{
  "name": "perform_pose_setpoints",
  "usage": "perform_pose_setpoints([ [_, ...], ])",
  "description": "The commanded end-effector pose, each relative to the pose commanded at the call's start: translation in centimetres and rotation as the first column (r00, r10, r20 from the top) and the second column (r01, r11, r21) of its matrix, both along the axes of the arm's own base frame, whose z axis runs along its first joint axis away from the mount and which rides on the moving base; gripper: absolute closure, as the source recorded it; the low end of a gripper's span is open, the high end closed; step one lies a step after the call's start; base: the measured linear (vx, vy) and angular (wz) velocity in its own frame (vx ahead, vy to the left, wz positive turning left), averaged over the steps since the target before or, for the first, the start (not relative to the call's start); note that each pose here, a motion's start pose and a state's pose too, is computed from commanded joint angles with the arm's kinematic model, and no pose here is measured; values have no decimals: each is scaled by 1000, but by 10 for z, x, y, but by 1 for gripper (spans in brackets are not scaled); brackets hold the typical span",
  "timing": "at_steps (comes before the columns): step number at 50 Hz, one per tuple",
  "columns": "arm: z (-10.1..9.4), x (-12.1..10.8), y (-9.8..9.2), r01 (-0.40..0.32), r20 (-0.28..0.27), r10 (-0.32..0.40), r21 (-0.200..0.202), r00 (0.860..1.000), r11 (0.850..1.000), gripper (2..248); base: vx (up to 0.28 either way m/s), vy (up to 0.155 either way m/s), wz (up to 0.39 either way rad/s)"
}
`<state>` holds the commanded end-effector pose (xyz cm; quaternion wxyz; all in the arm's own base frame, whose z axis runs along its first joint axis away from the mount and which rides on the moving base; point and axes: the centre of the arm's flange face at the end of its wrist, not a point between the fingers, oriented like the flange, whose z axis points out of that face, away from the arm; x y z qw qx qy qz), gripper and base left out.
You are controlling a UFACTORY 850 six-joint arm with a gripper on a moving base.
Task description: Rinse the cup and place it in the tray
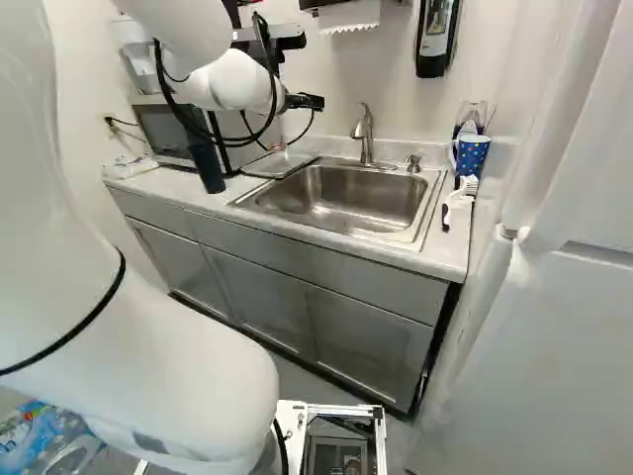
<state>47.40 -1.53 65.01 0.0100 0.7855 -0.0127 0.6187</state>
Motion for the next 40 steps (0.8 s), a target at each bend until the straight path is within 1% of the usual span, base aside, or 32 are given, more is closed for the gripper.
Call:
perform_pose_setpoints([
  [17,0,0,0,0,0,0,0,1000,1000,3,31,-89,9],
  [40,0,0,0,0,0,0,0,1000,1000,3,0,1,-2],
])
